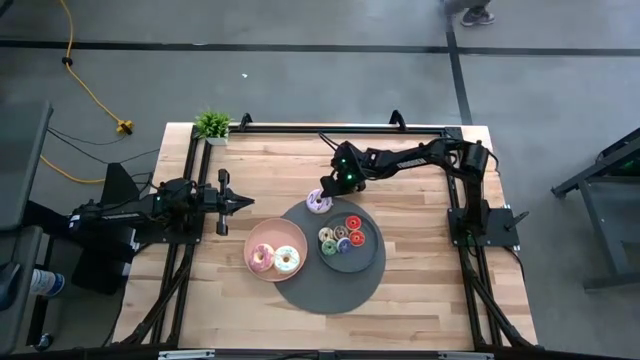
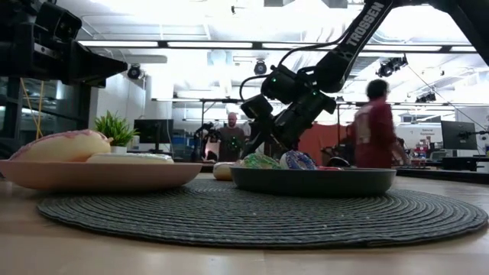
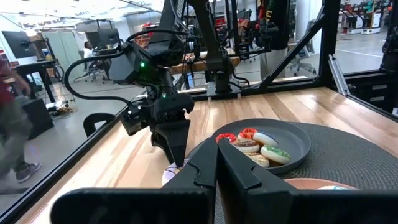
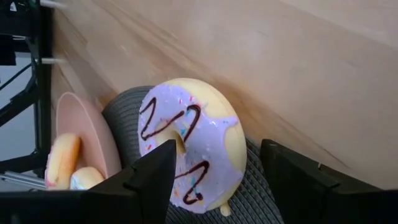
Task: Pick & Place donuts
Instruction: Put the big purple donut on the pink plate
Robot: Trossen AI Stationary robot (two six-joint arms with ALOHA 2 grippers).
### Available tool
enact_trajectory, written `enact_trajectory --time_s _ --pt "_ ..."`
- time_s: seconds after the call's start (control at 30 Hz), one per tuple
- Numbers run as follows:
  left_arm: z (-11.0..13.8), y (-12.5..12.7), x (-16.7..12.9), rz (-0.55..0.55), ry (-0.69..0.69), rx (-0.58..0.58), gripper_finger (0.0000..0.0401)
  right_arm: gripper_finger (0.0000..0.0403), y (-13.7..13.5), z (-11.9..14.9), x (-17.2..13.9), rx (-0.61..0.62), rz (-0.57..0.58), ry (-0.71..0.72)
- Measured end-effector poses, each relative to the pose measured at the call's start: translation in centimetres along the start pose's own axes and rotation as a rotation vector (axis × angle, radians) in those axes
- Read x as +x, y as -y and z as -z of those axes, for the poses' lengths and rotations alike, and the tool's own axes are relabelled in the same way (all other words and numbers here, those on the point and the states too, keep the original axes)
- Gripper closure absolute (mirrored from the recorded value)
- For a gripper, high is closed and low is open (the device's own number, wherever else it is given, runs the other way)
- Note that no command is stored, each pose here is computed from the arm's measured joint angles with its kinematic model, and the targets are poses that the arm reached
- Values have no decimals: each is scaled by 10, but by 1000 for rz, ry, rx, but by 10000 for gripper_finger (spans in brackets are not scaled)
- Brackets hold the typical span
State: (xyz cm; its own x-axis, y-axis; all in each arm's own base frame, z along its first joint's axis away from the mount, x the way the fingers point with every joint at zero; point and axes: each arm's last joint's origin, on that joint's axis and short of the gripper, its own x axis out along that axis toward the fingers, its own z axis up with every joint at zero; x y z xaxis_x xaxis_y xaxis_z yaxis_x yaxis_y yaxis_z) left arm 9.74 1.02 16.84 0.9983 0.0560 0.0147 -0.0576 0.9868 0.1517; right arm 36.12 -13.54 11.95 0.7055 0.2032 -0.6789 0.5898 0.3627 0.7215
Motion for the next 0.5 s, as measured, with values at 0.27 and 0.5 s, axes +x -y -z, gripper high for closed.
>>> enact_trajectory --time_s 0.27,0.5 --pt "0 0 0 0 0 0 400 189 -1 -1 0 -5 -5 10" --pt "0 0 0 0 0 0 400 229 -1 -1 1 -14 -5 10"
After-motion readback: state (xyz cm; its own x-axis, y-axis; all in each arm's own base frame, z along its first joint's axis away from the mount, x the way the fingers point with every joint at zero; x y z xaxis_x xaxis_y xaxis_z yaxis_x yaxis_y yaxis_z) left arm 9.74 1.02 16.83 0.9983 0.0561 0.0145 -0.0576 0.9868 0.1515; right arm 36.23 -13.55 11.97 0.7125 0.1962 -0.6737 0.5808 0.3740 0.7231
